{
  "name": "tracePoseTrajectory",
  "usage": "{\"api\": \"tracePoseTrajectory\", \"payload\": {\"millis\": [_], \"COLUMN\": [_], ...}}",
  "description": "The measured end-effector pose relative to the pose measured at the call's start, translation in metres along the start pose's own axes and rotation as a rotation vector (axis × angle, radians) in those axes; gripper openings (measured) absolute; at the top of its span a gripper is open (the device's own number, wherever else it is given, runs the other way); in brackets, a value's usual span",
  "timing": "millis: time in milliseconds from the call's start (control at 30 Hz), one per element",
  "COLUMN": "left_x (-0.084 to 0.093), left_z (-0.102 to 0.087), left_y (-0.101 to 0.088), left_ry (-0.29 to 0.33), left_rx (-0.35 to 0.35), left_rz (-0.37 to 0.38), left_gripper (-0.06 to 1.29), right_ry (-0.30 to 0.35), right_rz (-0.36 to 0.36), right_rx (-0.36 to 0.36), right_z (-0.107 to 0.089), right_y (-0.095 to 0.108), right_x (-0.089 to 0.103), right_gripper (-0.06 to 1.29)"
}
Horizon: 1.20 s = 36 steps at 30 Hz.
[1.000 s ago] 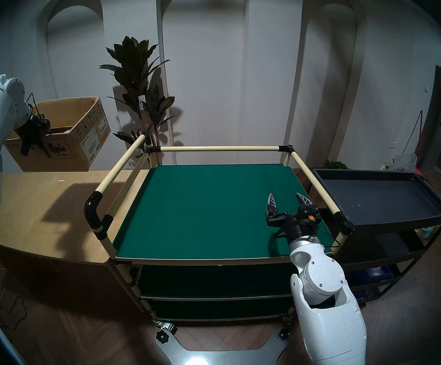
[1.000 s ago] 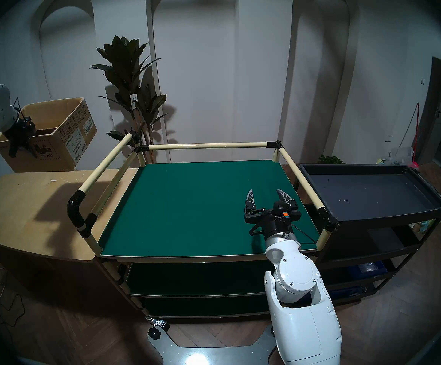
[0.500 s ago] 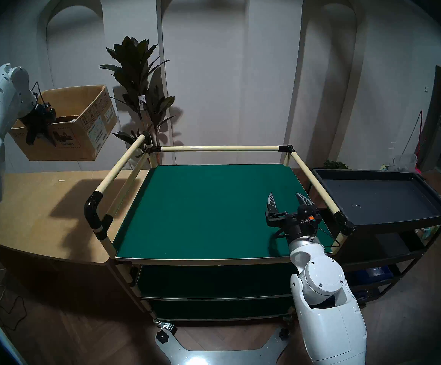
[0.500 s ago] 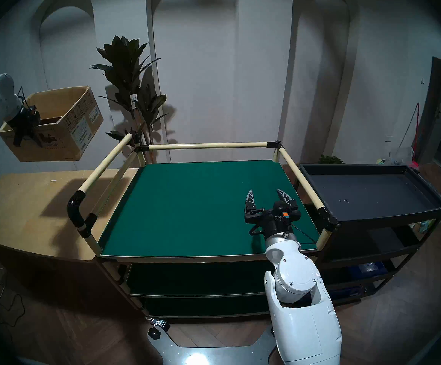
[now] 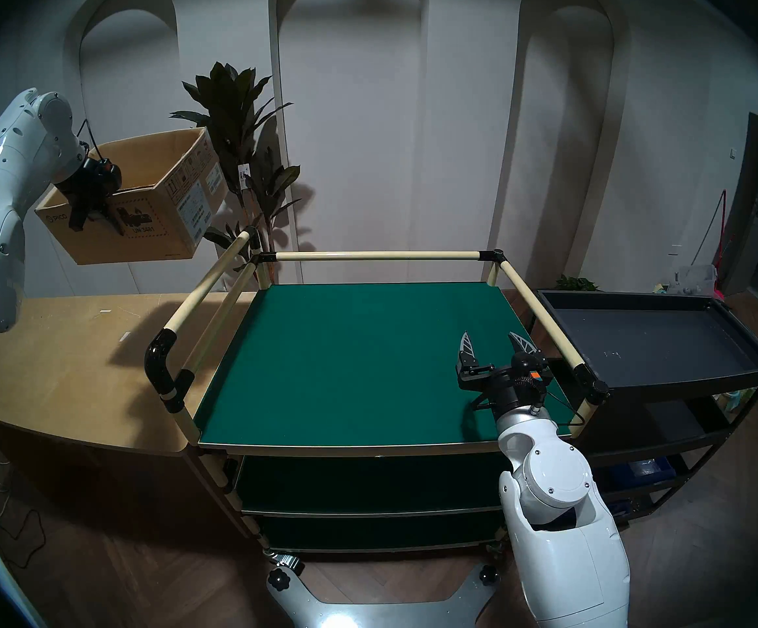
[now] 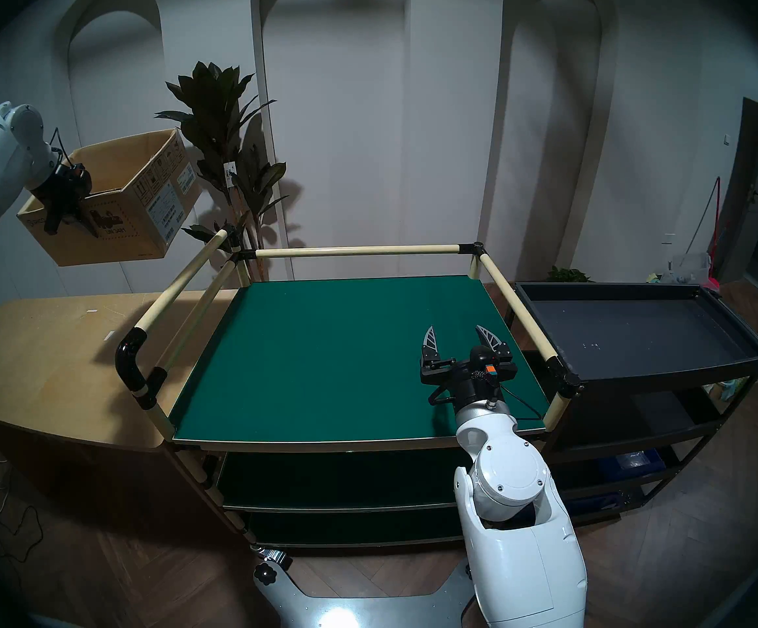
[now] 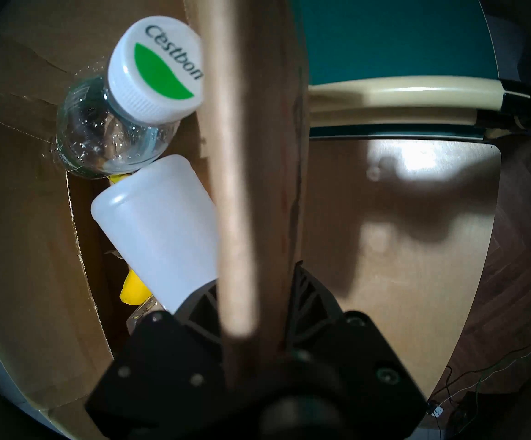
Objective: Put the storage box onto the shelf
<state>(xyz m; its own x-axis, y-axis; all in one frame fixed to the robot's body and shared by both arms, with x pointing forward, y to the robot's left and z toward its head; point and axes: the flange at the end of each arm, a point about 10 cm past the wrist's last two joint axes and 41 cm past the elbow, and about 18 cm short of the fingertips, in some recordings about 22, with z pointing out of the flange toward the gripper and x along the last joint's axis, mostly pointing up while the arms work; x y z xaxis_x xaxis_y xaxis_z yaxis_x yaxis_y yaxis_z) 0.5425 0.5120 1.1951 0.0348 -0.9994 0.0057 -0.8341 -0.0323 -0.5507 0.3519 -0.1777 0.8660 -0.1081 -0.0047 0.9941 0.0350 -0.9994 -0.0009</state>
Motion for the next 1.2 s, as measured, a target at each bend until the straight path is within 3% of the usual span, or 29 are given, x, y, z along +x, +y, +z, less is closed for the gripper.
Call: {"api": "tracePoseTrajectory", "payload": {"millis": [400, 867, 1200], "left_x": [0.047, 0.126, 0.176], "left_z": [0.003, 0.012, 0.018], "left_y": [-0.019, -0.040, -0.048], "left_ry": [0.085, 0.238, 0.349], "left_rx": [-0.018, -0.054, -0.077], "left_rz": [0.006, 0.014, -0.021], "left_gripper": [0.19, 0.19, 0.19], "right_ry": [-0.001, -0.003, -0.003], "right_rz": [0.000, 0.000, 0.000], "right_rx": [0.000, 0.000, 0.000], "right_z": [0.000, 0.000, 0.001], "right_y": [0.000, 0.000, 0.000], "right_x": [-0.001, -0.001, -0.001], "right_gripper": [1.23, 1.23, 1.23]}}
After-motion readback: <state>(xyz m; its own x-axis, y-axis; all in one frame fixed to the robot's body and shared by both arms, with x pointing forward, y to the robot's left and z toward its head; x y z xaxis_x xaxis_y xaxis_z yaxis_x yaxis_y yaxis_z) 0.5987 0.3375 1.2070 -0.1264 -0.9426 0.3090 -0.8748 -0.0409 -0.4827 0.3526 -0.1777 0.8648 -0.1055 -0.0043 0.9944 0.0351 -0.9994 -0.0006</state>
